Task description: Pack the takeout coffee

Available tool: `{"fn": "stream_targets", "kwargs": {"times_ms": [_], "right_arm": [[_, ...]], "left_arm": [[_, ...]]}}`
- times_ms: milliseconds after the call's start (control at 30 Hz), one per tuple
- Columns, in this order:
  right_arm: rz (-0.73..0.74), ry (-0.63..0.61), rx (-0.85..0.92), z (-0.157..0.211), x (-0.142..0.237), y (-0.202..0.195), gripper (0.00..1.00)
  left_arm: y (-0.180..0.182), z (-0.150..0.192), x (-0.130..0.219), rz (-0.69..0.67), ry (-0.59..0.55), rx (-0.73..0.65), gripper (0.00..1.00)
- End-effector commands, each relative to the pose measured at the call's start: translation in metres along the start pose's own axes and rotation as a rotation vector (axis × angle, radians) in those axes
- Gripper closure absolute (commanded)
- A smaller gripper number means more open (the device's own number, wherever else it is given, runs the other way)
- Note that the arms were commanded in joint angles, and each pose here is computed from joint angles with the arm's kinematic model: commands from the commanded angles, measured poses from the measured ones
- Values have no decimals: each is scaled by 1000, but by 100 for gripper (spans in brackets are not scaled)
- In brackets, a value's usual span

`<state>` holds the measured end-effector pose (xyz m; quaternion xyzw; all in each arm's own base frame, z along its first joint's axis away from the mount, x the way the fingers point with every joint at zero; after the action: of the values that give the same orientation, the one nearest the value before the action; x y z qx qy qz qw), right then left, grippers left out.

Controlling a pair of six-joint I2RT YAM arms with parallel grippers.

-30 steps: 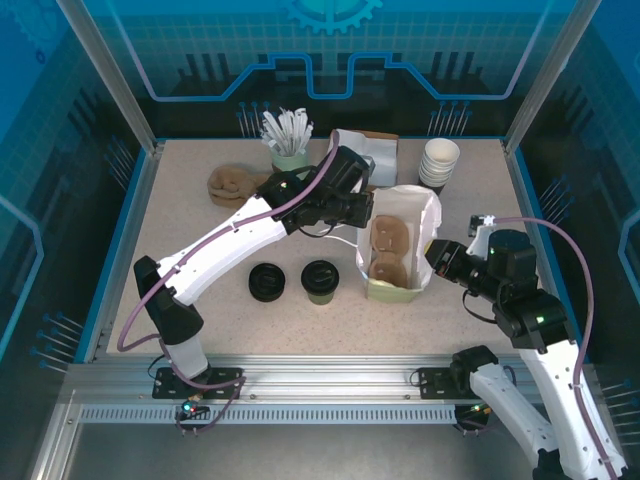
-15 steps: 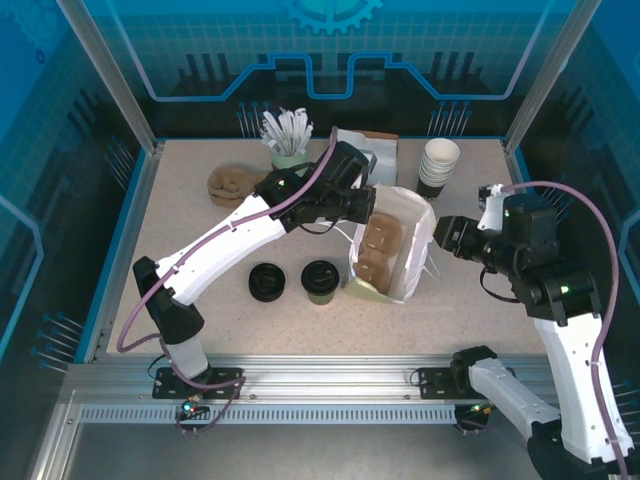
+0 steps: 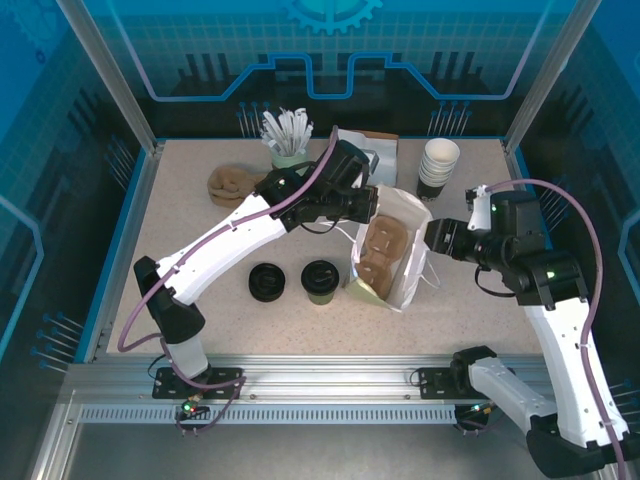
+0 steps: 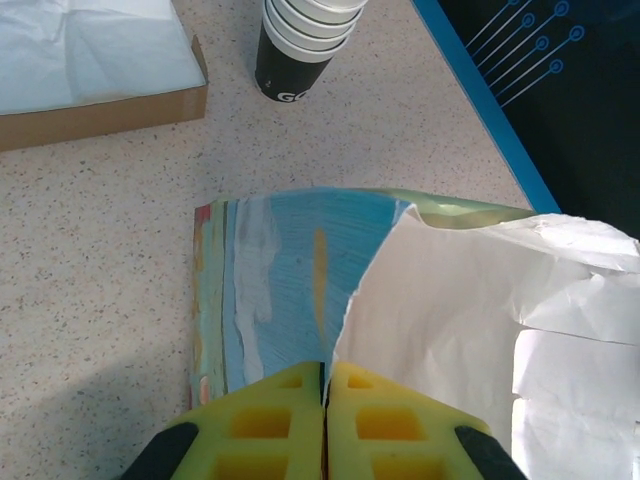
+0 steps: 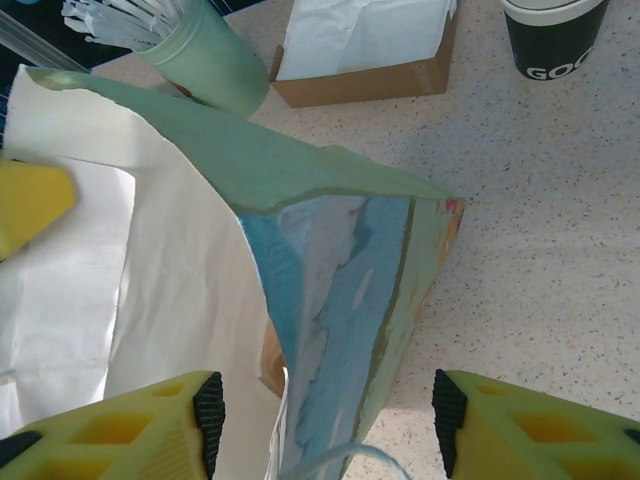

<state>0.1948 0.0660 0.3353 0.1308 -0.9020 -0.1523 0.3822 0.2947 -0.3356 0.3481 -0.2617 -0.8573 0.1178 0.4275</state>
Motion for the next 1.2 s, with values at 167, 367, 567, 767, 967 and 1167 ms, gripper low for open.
{"fn": "stream_targets", "kwargs": {"times_ms": [167,367,567,767,967,1167], "right_arm": [[-47,39,-19,0,-24,0,48],[-57,67,-52,7,-34,-3,60],[-58,59,-75,8,-35,-3,86],[-31,28,-113,1,-25,-3,100],[30,8,-173,-2,-15,-8,100],[72,-6,-229,-1,-12,-13,100]], "left_arm": [[-13,-9,1,58,-22,26,93],[-14,-11,0,64,-30,35,92],[-17,-13,0,77,-39,42,92],[-28,-15,9,119,-18,15,61],[-39,-17,38,53,-80,-83,42],[-59,-13,60,14,-133,-184,39]]}}
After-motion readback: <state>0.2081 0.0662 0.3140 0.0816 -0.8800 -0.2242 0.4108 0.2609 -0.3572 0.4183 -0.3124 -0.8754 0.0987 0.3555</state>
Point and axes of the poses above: each hand's point on the last joint's axis, 136 mm out from that joint toward the fingers, its own x axis back along the fingers, its own y axis along the line the jaws close on, z = x × y, the point moved 5 cm from there along x, back along the fingers, and after that the axes turned 5 degrees about x, right-handed, at the moved point
